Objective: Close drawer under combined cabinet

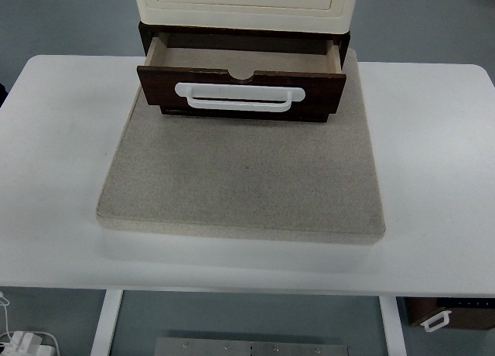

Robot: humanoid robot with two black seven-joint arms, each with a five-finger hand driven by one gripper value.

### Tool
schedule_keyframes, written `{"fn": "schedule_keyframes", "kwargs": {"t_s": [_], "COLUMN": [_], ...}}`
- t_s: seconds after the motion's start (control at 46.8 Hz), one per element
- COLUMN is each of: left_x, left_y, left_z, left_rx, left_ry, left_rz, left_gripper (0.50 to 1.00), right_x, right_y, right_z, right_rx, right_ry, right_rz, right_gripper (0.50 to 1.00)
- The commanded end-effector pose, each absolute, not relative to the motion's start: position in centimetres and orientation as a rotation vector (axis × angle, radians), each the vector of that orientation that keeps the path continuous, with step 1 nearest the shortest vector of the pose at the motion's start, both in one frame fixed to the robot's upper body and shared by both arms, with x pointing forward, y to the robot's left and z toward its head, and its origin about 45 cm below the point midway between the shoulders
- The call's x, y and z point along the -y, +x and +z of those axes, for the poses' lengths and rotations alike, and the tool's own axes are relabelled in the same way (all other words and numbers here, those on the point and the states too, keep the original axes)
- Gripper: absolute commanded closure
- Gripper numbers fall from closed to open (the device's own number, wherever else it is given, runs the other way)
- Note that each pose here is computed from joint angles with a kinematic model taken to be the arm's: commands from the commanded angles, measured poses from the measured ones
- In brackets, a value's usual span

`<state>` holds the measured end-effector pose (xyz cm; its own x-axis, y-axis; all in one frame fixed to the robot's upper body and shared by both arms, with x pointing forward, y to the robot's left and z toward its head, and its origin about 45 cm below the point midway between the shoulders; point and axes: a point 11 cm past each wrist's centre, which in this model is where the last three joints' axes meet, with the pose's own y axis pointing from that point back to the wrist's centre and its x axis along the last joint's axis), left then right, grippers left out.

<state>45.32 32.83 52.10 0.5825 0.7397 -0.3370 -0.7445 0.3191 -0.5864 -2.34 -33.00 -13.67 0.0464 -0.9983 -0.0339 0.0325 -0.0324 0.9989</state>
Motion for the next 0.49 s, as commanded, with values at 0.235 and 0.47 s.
{"fn": "schedule_keyframes", "kwargs": {"t_s": [0.235, 0.47], "left_x": [-25.1, -20.5], "left_y": [41.4, 39.1], "left_z": [52.2, 49.5], "left_rx": [0.032, 0.039], "left_ry": [-0.640, -0.491], "left_rz": [0.739, 0.609], "left_gripper": [0.500, 0.500], "right_x": [33.0, 33.0], "right_y": [-2.3, -2.3], "right_z": [-13.7, -13.7], "right_rx": [1.136, 1.135], "right_ry": [1.231, 1.232], "right_rz": [-1.213, -1.212], "right_gripper": [0.548, 0.548]}}
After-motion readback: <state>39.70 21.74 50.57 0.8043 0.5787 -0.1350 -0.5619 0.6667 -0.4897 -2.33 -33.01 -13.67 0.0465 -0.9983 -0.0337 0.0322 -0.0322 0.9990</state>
